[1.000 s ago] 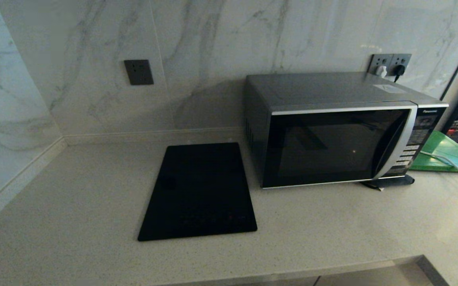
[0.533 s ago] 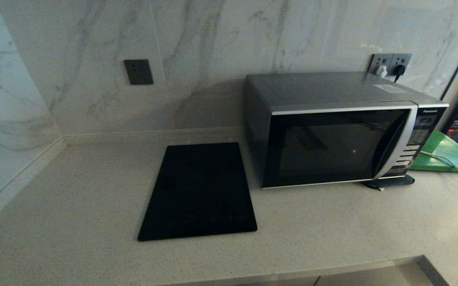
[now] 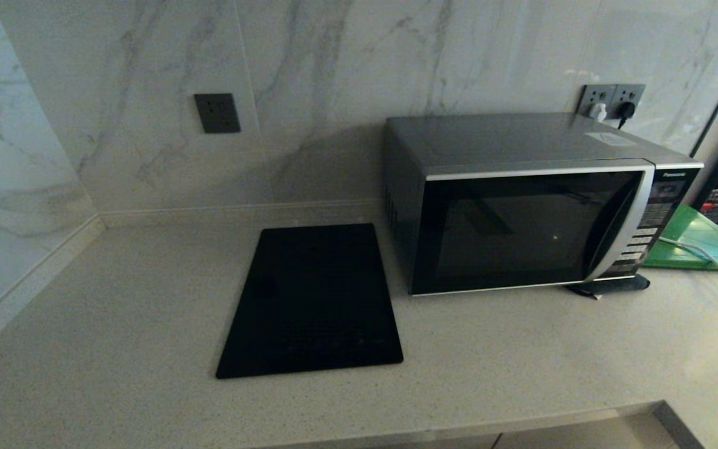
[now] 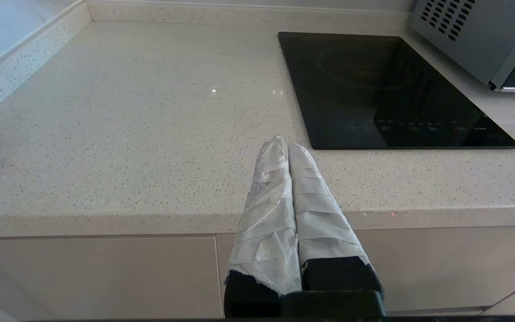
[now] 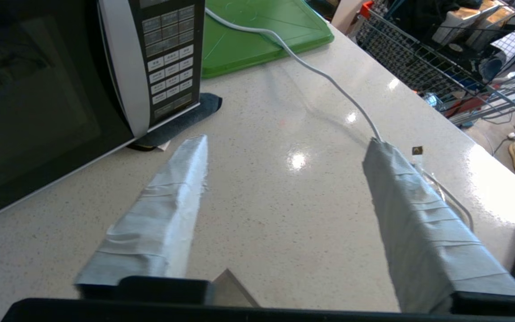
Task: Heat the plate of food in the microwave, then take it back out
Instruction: Open the microwave oven
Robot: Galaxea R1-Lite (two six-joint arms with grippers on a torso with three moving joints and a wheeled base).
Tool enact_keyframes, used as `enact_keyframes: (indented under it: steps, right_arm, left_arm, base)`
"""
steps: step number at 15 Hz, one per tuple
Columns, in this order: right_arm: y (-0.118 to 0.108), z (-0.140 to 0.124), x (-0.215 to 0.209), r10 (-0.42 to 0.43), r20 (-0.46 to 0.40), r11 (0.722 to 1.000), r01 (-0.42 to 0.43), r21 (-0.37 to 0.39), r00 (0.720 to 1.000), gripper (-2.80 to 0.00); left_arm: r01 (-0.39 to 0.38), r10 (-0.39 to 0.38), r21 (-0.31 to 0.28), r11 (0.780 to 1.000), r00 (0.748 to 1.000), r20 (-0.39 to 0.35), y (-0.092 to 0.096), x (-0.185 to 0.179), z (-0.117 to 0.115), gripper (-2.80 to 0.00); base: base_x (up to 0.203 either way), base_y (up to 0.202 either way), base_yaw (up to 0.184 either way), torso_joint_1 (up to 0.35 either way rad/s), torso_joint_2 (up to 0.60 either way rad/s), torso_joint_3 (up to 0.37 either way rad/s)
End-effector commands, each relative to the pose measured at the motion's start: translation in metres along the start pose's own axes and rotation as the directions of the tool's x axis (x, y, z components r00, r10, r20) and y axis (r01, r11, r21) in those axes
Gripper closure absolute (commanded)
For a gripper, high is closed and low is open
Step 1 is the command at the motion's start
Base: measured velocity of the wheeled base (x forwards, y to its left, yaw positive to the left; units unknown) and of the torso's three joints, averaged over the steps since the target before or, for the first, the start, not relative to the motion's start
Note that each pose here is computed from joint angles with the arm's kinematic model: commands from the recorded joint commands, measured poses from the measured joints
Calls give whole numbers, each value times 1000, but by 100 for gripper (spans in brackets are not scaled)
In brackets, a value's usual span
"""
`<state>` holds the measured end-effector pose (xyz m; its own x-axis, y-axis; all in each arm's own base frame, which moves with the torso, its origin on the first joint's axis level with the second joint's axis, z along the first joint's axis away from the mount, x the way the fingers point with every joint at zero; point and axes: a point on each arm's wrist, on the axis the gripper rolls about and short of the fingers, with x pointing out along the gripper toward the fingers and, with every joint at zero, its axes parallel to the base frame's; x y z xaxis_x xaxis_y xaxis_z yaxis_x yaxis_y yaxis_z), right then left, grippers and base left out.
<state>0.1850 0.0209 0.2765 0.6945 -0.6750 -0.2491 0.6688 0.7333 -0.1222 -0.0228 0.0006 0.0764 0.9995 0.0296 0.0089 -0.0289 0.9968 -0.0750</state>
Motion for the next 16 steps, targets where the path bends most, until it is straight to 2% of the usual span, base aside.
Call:
enact_keyframes:
  steps: [1,5,9,11,16]
  right_arm:
    - [12,-14,11,-12,-16,1000,12,-25,1000,-280]
    - [52,-28,44,-138,6,990,138,-24,990,-280]
    - [93,-37,76,-218,38,976,218,5,975,-280]
    - [107,-32,85,-219,46,976,219,19,975,-280]
    - [122,-36,88,-114,19,993,115,-15,993,-280]
  left_arm:
    - [-1,1,0,1000,1000,-1,0,0,0,0]
    - [-1,1,0,1000,1000,-1,0,0,0,0]
    - [-1,1,0,1000,1000,-1,0,0,0,0]
    - [-1,1,0,1000,1000,-1,0,0,0,0]
    - [-1,1,0,1000,1000,-1,0,0,0,0]
  base:
    - [0,0,0,0,0,0]
    - [0,0,0,0,0,0]
    - [0,0,0,0,0,0]
    - [0,0,0,0,0,0]
    - [0,0,0,0,0,0]
